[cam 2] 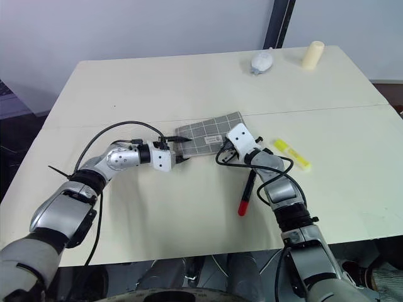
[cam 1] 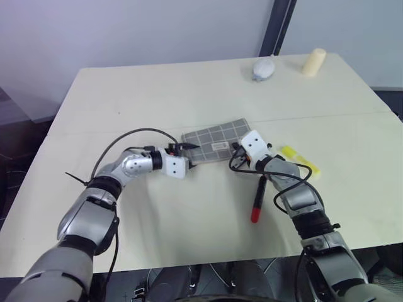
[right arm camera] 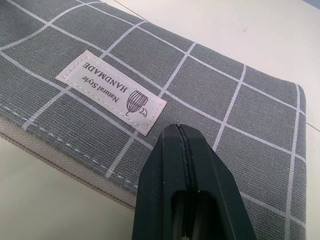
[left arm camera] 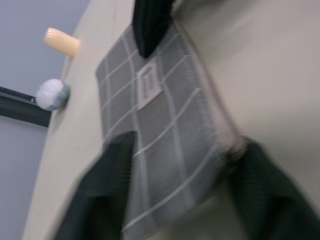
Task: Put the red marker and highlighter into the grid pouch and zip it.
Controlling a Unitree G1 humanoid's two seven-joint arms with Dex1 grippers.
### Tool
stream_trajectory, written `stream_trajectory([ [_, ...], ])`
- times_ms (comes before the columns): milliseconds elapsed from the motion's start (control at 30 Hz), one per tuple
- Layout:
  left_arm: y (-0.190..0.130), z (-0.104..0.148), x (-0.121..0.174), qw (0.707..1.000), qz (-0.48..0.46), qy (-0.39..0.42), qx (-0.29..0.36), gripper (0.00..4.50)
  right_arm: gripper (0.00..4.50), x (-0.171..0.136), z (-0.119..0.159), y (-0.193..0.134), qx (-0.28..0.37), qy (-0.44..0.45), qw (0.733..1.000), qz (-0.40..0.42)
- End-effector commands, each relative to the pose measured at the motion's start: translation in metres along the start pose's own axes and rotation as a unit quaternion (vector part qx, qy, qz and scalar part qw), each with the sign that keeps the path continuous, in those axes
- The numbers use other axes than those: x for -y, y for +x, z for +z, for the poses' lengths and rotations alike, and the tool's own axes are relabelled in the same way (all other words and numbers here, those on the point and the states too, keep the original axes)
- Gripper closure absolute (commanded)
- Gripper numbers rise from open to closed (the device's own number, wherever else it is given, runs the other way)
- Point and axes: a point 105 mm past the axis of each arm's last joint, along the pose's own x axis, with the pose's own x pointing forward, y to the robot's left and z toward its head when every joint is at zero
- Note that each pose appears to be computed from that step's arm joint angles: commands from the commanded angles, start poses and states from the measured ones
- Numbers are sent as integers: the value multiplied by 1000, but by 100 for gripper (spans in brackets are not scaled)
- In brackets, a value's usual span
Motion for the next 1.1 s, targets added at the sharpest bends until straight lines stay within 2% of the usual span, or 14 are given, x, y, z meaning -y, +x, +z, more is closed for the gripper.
stream_trajectory([
  [33, 0, -12, 16, 999, -31, -30, -31, 396, 450, 8, 10, -5, 18, -8, 1000, -12],
  [67, 0, -13, 16, 998, -30, -36, -32, 445, 450, 8, 11, -5, 18, -9, 1000, -12],
  [233, 1, -11, 12, 997, -12, -78, -20, 445, 450, 7, 18, -7, 35, 8, 999, 2],
  [300, 2, -7, 6, 996, 2, -89, -9, 450, 398, 12, 23, -10, 43, 11, 999, -8],
  [333, 2, -6, 3, 995, 11, -94, -3, 450, 367, 16, 27, -12, 50, 17, 998, -16],
  [467, -2, 1, -6, 995, 35, -94, 19, 450, 155, 25, 41, -39, 75, 19, 997, -8],
  [567, -6, 3, -7, 995, 40, -90, 26, 450, 4, 27, 38, -59, 60, 17, 998, 5],
  [767, -7, 9, -15, 994, 54, -82, 38, 450, 4, 42, 7, -67, -3, 9, 999, -41],
  [967, -5, 9, -22, 995, 61, -73, 30, 450, 4, 41, -24, -62, -59, 24, 997, -47],
  [1100, -6, 8, -24, 996, 64, -64, 23, 450, 4, 40, -33, -58, -80, 57, 994, -40],
])
